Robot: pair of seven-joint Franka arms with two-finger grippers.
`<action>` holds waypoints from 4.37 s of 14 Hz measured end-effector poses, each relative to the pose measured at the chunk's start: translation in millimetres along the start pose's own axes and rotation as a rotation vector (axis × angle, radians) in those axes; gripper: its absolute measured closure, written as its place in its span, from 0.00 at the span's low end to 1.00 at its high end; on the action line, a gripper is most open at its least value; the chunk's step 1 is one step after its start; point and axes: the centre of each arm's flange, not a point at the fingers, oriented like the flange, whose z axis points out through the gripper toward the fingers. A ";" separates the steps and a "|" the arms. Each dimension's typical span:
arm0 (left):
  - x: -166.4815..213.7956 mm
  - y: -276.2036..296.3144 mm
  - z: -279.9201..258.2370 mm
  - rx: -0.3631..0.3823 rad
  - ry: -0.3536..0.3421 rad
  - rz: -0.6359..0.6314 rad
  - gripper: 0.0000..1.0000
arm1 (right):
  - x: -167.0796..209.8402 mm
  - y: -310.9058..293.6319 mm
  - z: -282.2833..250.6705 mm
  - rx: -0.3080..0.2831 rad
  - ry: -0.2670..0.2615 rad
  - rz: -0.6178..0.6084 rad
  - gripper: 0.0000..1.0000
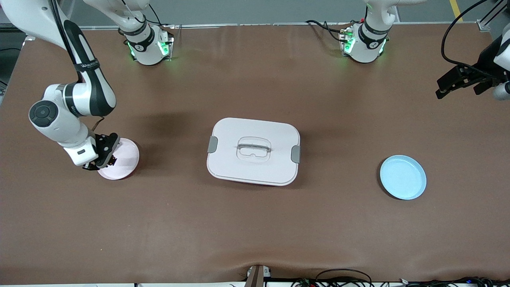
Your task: Transfer orange switch to right arm and place
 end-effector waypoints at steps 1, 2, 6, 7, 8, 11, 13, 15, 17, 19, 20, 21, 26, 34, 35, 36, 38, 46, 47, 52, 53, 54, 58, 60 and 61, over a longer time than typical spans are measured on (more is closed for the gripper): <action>0.0 -0.2 0.2 0.000 0.000 0.000 0.00 | -0.2 -4.6 5.6 -0.001 0.003 -0.002 0.57; 0.1 -0.3 0.7 0.000 -0.001 0.000 0.00 | -0.7 -9.4 11.4 -0.002 0.007 -0.003 0.57; 3.5 -0.6 8.6 0.001 -0.012 -0.002 0.00 | -7.9 -22.2 33.1 0.013 0.011 -0.022 0.57; 5.2 -0.4 11.1 0.001 -0.013 -0.002 0.00 | -10.6 -22.3 36.9 0.014 0.012 -0.030 0.57; 6.3 -0.3 12.5 0.001 -0.014 -0.002 0.00 | -13.6 -22.3 40.9 0.012 0.015 -0.038 0.57; 6.7 -1.9 12.3 0.001 -0.012 -0.005 0.00 | -20.2 -24.7 56.8 0.007 0.024 -0.049 0.57; 7.1 -7.3 11.5 0.001 -0.011 -0.015 0.00 | -19.8 -26.0 67.2 0.002 0.031 -0.050 0.57; 7.8 -9.3 12.4 0.001 -0.013 -0.019 0.00 | -18.4 -29.0 75.9 0.006 0.035 -0.053 0.57; 8.9 -9.1 15.0 0.002 -0.017 -0.019 0.00 | -16.9 -33.2 82.8 0.014 0.037 -0.057 0.58; 10.0 -10.9 16.6 0.002 -0.020 -0.022 0.00 | -15.7 -33.3 83.8 0.003 0.042 -0.059 0.58; 10.5 -13.6 16.7 0.002 -0.021 -0.027 0.00 | -15.5 -33.5 83.9 0.001 0.043 -0.060 0.58; 10.9 -16.7 16.7 0.002 -0.021 -0.033 0.00 | -15.5 -33.9 84.1 0.000 0.044 -0.060 0.58; 11.3 -20.5 16.5 0.002 -0.020 -0.040 0.00 | -15.2 -38.9 89.8 0.008 0.045 -0.061 0.43; 10.3 -18.3 15.1 0.002 -0.018 -0.036 0.00 | -13.4 -26.4 71.4 0.018 0.033 -0.046 0.00; 10.3 -18.3 15.1 0.002 -0.018 -0.036 0.00 | -13.0 -21.8 63.2 0.028 0.024 -0.011 0.00; 10.2 -18.0 14.9 0.002 -0.017 -0.035 0.00 | -12.0 -16.6 52.9 0.035 0.016 0.041 0.00; 10.1 -17.8 14.6 0.002 -0.016 -0.035 0.00 | -8.1 -8.8 34.2 0.031 0.007 0.170 0.00; 11.2 -16.0 15.8 0.001 -0.015 -0.032 0.00 | 9.4 17.4 -17.2 -0.046 0.071 0.911 0.00; 11.2 -15.4 16.0 0.001 -0.015 -0.031 0.00 | 10.1 21.3 -27.4 -0.055 0.084 0.958 0.00; 11.1 -14.4 15.9 0.001 -0.014 -0.029 0.00 | 13.0 37.9 -94.9 -0.067 0.086 1.014 0.00; 11.0 -14.4 15.9 0.001 -0.014 -0.029 0.00 | 12.4 41.3 -104.4 -0.069 0.090 1.022 0.00; 11.0 -14.3 15.9 0.001 -0.015 -0.029 0.00 | 12.4 44.4 -111.1 -0.069 0.102 1.037 0.00; 10.0 -13.8 15.3 0.002 -0.017 -0.027 0.00 | 12.9 53.3 -133.9 -0.035 0.135 1.087 0.00; 8.4 -14.0 15.0 0.003 -0.024 -0.027 0.00 | 11.1 57.6 -158.3 0.014 0.097 1.104 0.00; 7.8 -14.0 14.5 0.003 -0.025 -0.027 0.00 | 10.9 59.9 -173.5 0.038 0.086 1.123 0.00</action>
